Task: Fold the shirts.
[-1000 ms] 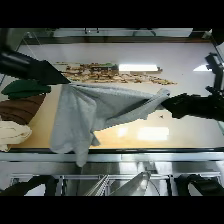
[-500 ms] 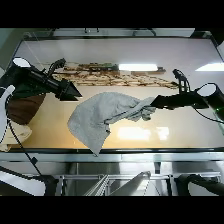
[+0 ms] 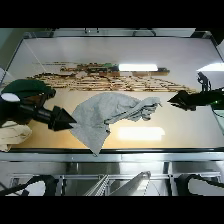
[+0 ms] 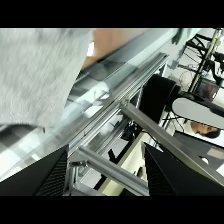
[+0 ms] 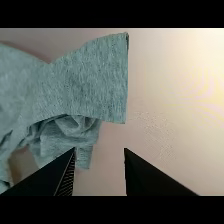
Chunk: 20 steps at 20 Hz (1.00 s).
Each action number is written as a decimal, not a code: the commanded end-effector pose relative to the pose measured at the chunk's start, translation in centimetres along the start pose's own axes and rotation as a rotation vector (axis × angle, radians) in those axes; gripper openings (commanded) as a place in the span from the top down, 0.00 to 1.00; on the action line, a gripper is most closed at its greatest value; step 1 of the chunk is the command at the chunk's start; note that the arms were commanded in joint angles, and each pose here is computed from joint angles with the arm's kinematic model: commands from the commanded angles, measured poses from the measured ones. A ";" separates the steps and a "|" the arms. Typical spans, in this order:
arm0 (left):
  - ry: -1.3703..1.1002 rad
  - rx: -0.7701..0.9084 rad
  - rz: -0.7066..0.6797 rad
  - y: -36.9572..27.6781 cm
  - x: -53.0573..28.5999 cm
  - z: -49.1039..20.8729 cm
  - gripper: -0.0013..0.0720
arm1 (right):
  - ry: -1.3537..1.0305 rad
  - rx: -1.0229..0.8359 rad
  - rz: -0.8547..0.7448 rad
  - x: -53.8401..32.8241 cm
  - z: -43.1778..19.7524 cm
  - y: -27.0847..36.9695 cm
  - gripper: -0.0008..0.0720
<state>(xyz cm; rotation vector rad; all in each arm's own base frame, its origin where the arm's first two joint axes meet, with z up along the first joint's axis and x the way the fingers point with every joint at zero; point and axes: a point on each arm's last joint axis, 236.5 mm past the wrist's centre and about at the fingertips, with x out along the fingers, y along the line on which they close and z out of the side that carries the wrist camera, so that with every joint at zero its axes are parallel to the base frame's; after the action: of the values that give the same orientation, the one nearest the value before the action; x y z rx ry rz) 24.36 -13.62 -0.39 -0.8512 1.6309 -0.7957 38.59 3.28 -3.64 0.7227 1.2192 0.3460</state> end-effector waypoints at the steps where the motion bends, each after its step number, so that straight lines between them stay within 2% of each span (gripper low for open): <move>1: -0.037 -0.074 0.053 3.0 2.7 -4.0 0.30 | 0.017 0.151 0.141 2.5 0.6 0.0 0.51; 2: -0.062 -0.074 0.065 3.3 3.0 -4.3 0.30 | 0.027 0.206 0.188 3.5 0.7 0.1 0.47; 3: -0.088 -0.072 0.080 3.7 3.2 -4.5 0.30 | 0.039 0.261 0.234 4.3 0.8 0.1 0.35; 4: -0.108 -0.067 0.090 3.9 3.3 -4.6 0.30 | 0.044 0.311 0.266 5.1 0.9 -0.1 0.32; 9: -0.175 -0.026 0.121 3.9 3.3 -5.0 0.30 | 0.012 0.450 0.400 7.0 2.5 0.3 0.34; 10: -0.202 -0.025 0.135 4.2 3.3 -4.7 0.30 | 0.002 0.444 0.415 7.2 2.8 0.6 0.51; 11: -0.236 -0.029 0.152 4.8 3.3 -4.2 0.30 | -0.005 0.444 0.426 7.3 3.0 0.7 0.63; 12: -0.269 -0.037 0.170 5.5 3.2 -3.6 0.30 | -0.011 0.427 0.431 7.3 3.2 0.9 0.81; 14: -0.303 -0.059 0.193 6.6 3.1 -2.6 0.30 | -0.014 0.416 0.436 7.2 3.5 1.2 0.97; 20: -0.230 -0.195 0.192 10.5 5.1 -2.2 0.30 | -0.002 0.404 0.435 7.3 3.2 1.3 0.97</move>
<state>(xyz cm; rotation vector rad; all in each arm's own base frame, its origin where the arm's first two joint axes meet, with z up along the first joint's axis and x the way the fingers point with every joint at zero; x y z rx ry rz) 19.83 -12.72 -9.24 -0.8545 1.5418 -0.4343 44.11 7.47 -7.62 1.3467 1.1374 0.4510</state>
